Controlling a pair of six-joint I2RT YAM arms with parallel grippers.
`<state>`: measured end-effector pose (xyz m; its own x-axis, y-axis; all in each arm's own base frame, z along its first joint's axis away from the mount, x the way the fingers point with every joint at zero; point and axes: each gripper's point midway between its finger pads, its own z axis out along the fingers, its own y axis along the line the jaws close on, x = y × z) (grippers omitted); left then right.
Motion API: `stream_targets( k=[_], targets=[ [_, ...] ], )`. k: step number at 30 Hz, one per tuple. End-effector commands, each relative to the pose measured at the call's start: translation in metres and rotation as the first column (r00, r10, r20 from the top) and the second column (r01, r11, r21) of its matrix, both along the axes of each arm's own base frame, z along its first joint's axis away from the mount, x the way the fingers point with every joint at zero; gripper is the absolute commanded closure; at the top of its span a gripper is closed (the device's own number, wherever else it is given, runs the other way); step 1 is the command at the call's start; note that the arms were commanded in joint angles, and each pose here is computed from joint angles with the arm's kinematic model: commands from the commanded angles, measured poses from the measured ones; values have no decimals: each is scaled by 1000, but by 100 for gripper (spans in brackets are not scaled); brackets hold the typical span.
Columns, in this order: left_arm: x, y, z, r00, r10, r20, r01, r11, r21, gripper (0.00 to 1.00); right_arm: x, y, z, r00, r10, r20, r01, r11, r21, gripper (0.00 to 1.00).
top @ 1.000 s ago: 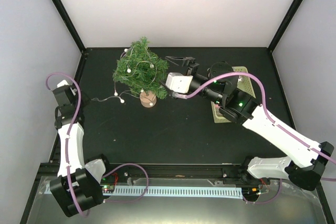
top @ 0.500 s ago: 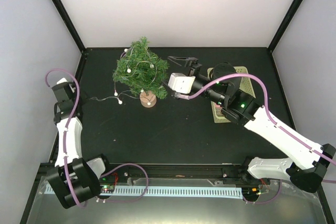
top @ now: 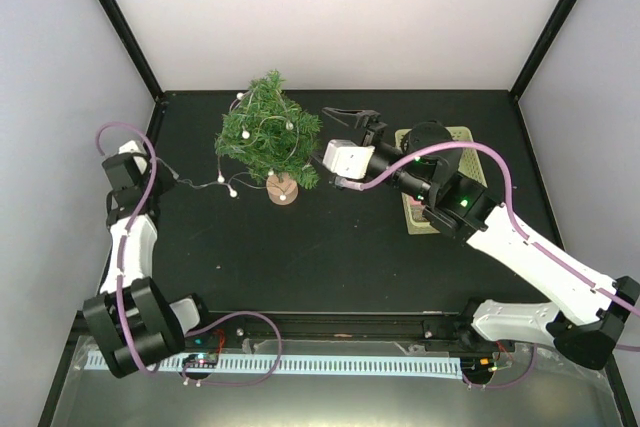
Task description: Decorate the small christmas tree
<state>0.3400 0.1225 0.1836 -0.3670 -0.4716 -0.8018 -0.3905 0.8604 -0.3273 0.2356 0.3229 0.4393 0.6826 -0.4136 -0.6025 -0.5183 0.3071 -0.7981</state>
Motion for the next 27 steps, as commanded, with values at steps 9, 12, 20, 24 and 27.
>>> stream_targets(
  k=[9, 12, 20, 24, 27],
  targets=[
    [9, 19, -1, 997, 38, -73, -30, 994, 104, 98, 3, -3, 3, 1000, -12, 8, 12, 1000, 22, 18],
    [35, 0, 10, 995, -98, -21, 100, 992, 82, 98, 0, -4, 5, 1000, -8, 11, 7, 1000, 29, 18],
    [96, -59, 0, 915, -403, -29, 404, 909, 102, 98, -4, -10, 14, 999, -12, 30, 10, 999, 50, 18],
    [88, -64, -31, 907, -394, -149, 400, 916, 15, 98, -1, -12, 18, 999, -29, 40, 27, 998, 51, 18],
    [84, -67, -41, 911, -389, -135, 393, 920, 1, 98, -1, -11, 19, 999, -26, 43, 24, 999, 49, 18]
  ],
)
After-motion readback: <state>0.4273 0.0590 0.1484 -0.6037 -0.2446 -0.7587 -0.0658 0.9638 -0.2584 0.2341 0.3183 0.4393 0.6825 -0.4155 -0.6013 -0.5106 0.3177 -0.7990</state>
